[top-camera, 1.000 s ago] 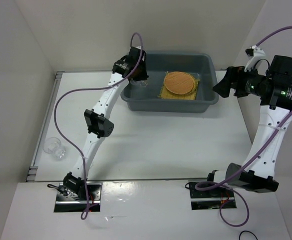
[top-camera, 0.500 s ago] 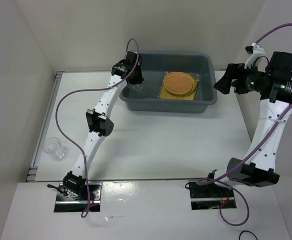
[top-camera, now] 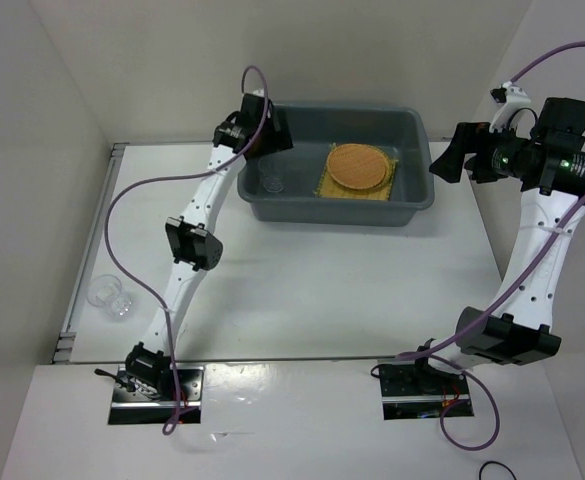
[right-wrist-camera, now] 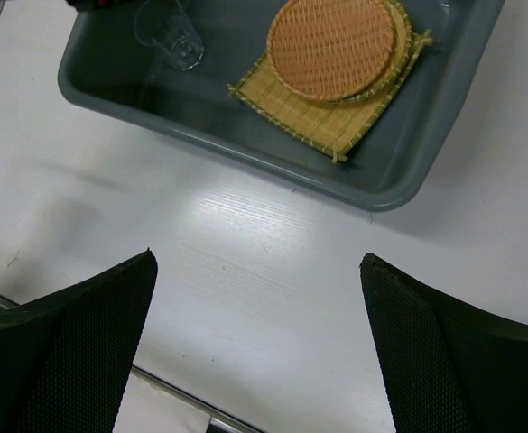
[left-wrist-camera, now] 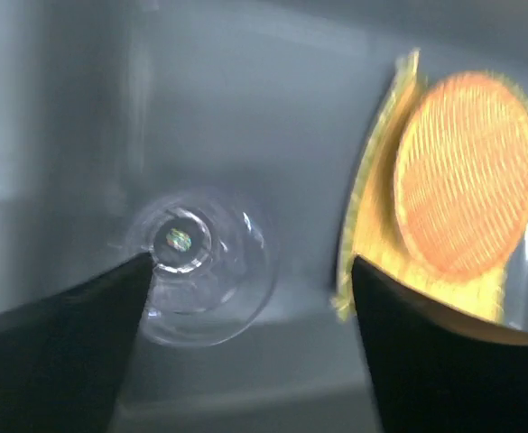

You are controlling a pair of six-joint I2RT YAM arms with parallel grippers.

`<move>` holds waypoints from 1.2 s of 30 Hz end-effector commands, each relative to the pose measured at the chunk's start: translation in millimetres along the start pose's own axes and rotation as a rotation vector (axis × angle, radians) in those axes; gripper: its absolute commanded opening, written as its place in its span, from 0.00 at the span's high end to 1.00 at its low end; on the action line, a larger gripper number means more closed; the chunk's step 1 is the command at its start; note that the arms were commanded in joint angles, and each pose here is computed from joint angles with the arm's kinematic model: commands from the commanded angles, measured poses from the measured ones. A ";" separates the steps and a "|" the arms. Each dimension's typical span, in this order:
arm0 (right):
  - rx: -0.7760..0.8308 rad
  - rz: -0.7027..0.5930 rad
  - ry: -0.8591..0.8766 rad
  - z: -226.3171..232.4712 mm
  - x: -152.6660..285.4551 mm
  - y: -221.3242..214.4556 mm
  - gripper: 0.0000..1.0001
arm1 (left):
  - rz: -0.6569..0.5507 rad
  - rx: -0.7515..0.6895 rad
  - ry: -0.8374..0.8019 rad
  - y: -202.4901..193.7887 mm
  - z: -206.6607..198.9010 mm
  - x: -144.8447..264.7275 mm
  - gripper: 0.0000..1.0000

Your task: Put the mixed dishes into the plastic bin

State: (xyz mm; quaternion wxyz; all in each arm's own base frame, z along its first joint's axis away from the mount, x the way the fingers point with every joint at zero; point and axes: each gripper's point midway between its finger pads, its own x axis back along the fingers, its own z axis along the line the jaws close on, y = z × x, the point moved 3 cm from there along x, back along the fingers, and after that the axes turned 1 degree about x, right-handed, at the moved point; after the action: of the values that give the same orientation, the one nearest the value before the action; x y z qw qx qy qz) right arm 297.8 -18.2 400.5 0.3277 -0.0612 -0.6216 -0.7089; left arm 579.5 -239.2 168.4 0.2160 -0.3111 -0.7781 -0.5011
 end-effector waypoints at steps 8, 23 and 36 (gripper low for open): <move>0.066 -0.055 0.024 10.6 7.7 10.4 0.02 | -0.474 0.049 0.370 100.0 -0.8 225.1 0.00; -0.005 -0.013 0.110 21.7 0.5 -13.3 0.02 | -0.183 0.685 0.867 -88.7 270.6 292.0 0.00; -0.016 -0.007 0.100 23.4 2.1 -20.5 0.02 | -0.114 0.842 0.951 -148.8 340.9 307.2 0.00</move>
State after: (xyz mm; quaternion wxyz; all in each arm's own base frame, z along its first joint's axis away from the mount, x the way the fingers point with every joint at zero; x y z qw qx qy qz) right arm 284.0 -2.9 380.8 0.3656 -0.0455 -0.5881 -0.7200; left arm 238.6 111.0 132.9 0.6413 0.1083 -0.7180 -0.2482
